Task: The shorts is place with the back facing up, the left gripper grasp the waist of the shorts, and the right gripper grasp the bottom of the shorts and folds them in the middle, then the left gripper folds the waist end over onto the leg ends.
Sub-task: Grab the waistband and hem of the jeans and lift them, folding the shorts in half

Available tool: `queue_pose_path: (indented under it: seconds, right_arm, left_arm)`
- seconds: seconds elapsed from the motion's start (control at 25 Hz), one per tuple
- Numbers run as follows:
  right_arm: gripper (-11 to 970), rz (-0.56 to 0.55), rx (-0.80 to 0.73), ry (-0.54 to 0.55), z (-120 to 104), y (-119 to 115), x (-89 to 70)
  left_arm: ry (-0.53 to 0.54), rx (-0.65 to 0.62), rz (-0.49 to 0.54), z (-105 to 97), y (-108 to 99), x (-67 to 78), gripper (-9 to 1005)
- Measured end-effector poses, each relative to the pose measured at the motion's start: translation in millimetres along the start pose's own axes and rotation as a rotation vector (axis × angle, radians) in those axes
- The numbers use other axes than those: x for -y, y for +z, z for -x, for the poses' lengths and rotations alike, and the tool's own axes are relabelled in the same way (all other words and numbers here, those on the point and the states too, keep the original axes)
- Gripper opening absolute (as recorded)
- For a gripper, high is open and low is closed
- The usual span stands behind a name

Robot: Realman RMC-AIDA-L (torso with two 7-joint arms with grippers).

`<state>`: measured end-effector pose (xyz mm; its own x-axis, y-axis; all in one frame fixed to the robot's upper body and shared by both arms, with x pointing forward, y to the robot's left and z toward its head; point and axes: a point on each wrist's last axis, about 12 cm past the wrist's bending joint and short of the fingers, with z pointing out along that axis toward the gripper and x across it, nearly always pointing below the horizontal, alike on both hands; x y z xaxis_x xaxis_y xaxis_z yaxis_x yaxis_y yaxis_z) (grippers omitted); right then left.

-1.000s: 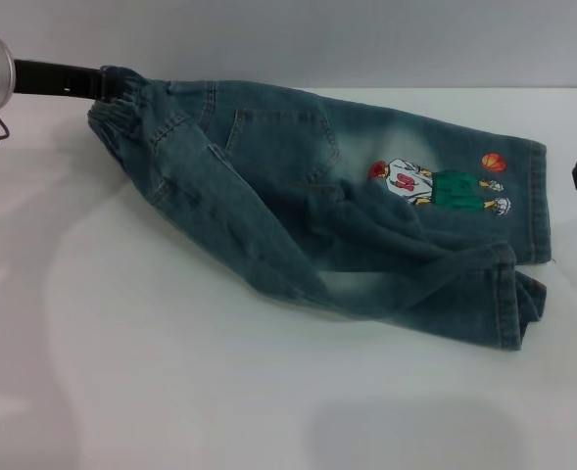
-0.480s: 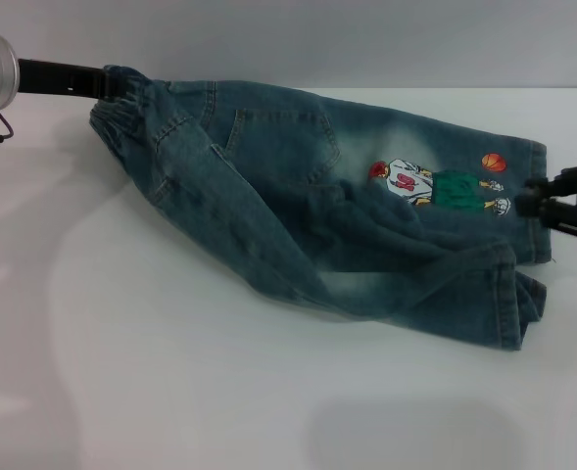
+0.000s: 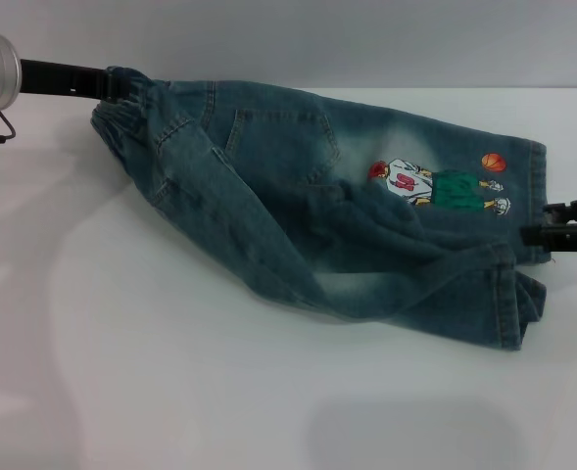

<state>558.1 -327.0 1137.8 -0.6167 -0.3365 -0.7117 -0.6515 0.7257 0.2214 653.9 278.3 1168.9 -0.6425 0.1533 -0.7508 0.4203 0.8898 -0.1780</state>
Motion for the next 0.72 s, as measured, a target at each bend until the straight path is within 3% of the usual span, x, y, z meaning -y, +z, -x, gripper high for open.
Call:
queue_pose_path:
  seconds: [0.16, 0.72]
  right_arm:
    - [491, -0.022, -0.081, 0.065, 8.5, 3.0, -0.4]
    - [492, -0.004, -0.171, 0.081, 13.3, 22.8, -2.9]
  left_arm:
    - [0.002, 0.001, -0.001, 1.1, 0.2, 0.6, 48]
    - [0.001, -0.002, -0.003, 1.4, 2.3, 1.6, 48]
